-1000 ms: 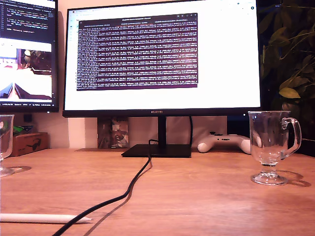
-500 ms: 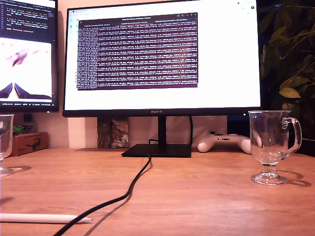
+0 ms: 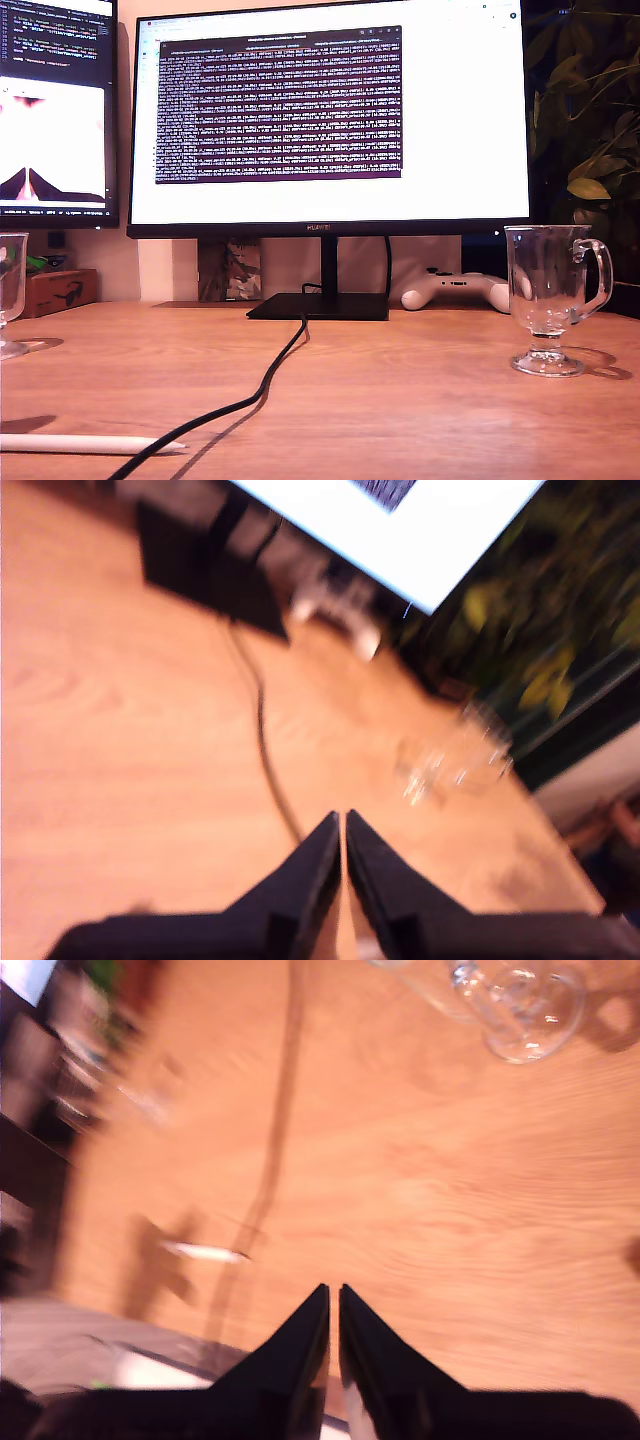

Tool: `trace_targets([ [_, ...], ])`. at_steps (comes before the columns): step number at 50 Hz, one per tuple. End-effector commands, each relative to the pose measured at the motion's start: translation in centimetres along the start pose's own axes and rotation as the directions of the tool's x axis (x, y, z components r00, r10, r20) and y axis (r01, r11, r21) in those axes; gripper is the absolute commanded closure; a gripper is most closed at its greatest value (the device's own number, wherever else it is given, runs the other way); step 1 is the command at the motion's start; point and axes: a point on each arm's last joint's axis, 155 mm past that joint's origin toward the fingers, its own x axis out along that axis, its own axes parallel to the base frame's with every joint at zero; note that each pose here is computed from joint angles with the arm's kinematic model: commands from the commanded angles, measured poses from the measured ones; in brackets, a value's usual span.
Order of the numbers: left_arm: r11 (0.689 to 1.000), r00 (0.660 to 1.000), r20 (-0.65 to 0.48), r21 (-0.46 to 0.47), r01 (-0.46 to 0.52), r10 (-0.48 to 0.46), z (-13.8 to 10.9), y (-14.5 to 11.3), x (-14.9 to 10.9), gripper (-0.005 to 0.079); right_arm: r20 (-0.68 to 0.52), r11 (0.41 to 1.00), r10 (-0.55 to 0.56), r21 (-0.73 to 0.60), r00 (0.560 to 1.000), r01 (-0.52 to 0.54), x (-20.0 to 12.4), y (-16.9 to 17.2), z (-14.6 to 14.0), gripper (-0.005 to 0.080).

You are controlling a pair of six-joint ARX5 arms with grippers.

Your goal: Pick the small glass cups in front of you with each of your hands, and place them behind the white pen

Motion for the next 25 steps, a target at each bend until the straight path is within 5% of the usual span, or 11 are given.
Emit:
trace_targets([
  [1,0.998,1.0,-0.022,0.067,-0.014,0.016,0.6,-0.4,-0.1,0.0763,-0.016,0.997,-0.038,-0.06,0.999,0.037,0.0,0.1,1.0,0.0763],
  [15,0.938,0.954,-0.119,0.251,-0.24,0.276,2.8,2.4,-0.8,0.0764,-0.068,0.933,-0.284,-0.247,0.956,0.26,1.0,-2.0,5.4,0.0743],
  [25,0.89,0.909,-0.161,0.325,-0.32,0.385,4.1,3.8,-0.9,0.0763,-0.131,0.906,-0.356,-0.292,0.925,0.307,2.8,-2.8,7.0,0.0475],
])
